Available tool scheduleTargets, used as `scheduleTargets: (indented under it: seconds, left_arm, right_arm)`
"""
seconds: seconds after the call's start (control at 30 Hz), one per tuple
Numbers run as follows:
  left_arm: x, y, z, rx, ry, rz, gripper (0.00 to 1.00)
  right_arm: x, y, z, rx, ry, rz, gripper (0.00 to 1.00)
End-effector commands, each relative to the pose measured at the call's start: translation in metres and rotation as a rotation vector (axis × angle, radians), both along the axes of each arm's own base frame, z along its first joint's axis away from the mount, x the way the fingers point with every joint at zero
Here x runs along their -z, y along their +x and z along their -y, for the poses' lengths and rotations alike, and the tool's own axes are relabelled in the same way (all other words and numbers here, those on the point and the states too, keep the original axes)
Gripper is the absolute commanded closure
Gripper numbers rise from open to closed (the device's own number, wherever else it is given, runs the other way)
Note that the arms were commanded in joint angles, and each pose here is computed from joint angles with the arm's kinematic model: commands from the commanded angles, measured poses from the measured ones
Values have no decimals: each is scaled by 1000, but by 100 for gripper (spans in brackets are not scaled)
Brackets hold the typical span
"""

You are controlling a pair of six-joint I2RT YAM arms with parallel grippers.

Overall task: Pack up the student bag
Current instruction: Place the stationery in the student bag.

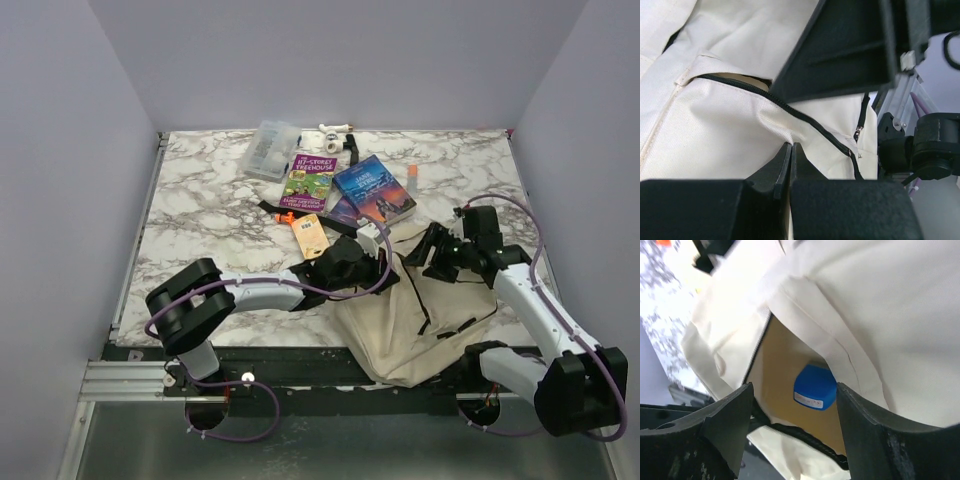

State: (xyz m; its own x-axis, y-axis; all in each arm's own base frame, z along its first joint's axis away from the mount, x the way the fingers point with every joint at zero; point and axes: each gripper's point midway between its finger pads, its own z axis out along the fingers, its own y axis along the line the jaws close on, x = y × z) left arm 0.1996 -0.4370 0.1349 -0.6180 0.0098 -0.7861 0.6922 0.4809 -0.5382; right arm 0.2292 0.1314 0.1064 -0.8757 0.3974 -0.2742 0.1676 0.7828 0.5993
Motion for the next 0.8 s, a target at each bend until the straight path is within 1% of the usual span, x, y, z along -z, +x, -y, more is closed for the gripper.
scheduleTargets:
  seconds: [0.0, 0.07, 0.13, 0.17, 0.2, 0.3, 0.33, 0.4, 0.5, 0.6, 0.67, 0.77]
  left_arm:
    - [-8, -14, 14, 112, -78, -73, 100]
    - [-6, -13, 14, 123, -82, -97, 100]
    - [-4, -10, 11, 114, -80, -116, 100]
    - [-4, -9, 10, 118, -84, -132, 95]
    - [-5, -8, 8, 117, -91, -147, 88]
    - [-14, -6, 1, 118, -108, -144, 59]
    - [-18, -5, -3, 113, -111, -131, 52]
    - [-31, -4, -11, 109, -122, -113, 43]
    - [-51, -3, -29, 101, -137, -93, 36]
    - [-75, -3, -56, 71, -136, -55, 32]
    - [-94, -5, -80, 54, -122, -3, 31]
    - [-129, -7, -124, -18, -82, 116, 23]
  right_arm:
    - [-41, 32, 19, 71, -109, 189, 29]
    - [-52, 43, 27, 71, -168, 261, 29]
    - [-62, 53, 32, 45, -212, 340, 26]
    - [-68, 58, 32, 35, -225, 366, 25]
    - [-72, 63, 31, 16, -226, 384, 24]
    - [-80, 74, 17, -40, -179, 418, 22]
    - [-82, 77, 12, -56, -164, 430, 22]
    - [-82, 85, 4, -68, -167, 444, 22]
    - [-80, 93, -17, -111, -207, 465, 21]
    - [-83, 97, -46, -161, -247, 491, 21]
    - [-85, 101, -64, -186, -237, 496, 21]
    - [-86, 108, -88, -223, -244, 525, 21]
